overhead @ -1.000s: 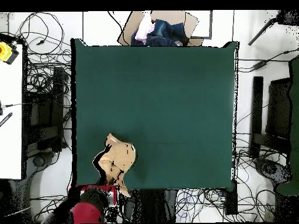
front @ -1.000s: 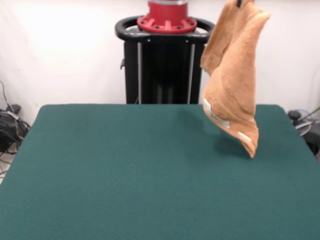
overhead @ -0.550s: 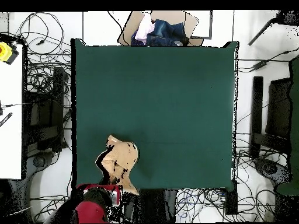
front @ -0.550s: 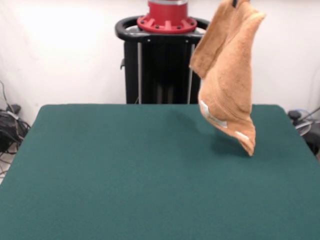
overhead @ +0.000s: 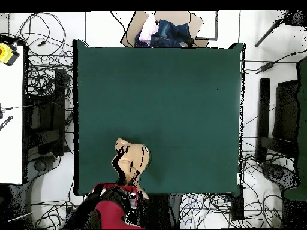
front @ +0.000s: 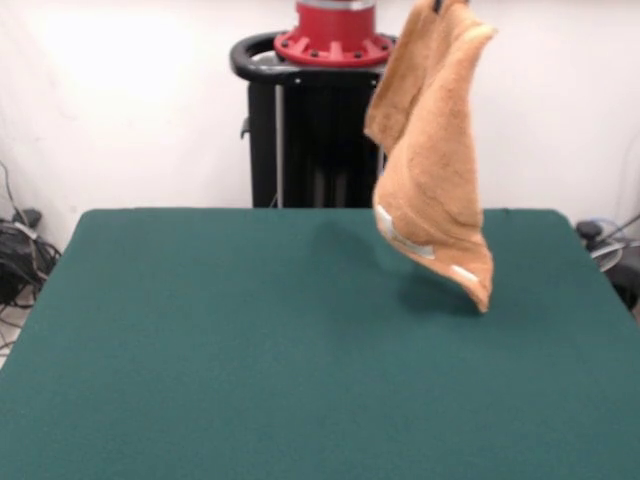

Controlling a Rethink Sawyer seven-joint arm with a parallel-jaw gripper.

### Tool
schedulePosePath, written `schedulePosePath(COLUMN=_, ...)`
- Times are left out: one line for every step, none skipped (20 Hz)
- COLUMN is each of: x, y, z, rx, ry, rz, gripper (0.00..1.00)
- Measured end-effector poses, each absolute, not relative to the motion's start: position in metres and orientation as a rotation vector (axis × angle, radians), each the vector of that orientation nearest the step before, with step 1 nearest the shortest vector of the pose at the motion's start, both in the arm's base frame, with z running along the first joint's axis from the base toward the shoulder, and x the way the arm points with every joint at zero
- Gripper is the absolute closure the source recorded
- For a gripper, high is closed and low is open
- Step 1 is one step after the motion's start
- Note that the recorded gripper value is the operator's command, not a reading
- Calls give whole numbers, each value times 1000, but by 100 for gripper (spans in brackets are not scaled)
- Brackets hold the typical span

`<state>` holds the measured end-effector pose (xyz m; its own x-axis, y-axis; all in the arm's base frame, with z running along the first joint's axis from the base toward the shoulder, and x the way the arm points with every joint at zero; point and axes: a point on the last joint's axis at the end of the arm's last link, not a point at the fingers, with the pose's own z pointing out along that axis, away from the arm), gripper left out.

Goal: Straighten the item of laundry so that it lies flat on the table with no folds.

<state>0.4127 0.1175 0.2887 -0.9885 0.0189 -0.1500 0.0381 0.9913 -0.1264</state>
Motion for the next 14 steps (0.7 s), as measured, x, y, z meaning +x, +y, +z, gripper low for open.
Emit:
schedulePosePath(x=417, y=106, z=289, rx=85, ry=2985, rz=-191, gripper=100)
schedulePosePath(x=418, y=102, z=290, rx=101, ry=2983, rz=-190, gripper=100)
schedulePosePath(x=421, y=92, z=291, rx=135, ry=2980, rz=-188, gripper=100)
schedulePosePath(x=423, y=83, z=293, rx=169, ry=2974, rz=-187, gripper=100)
schedulePosePath(x=426, y=73, z=295, rx=203, ry=2967, rz=-186, gripper=100)
schedulePosePath(x=428, y=66, z=297, rx=228, ry=2961, rz=-185, gripper=100)
schedulePosePath(x=430, y=59, z=299, rx=252, ry=2955, rz=-183, gripper=100)
schedulePosePath(x=432, y=53, z=300, rx=268, ry=2950, rz=-182, gripper=100)
schedulePosePath(x=432, y=52, z=301, rx=272, ry=2949, rz=-182, gripper=100)
schedulePosePath(x=435, y=42, z=303, rx=296, ry=2942, rz=-180, gripper=100)
schedulePosePath(x=436, y=37, z=304, rx=308, ry=2938, rz=-179, gripper=100)
schedulePosePath(x=437, y=33, z=305, rx=317, ry=2935, rz=-178, gripper=100)
schedulePosePath(x=441, y=24, z=307, rx=336, ry=2928, rz=-176, gripper=100)
schedulePosePath(x=442, y=20, z=307, rx=344, ry=2925, rz=-175, gripper=100)
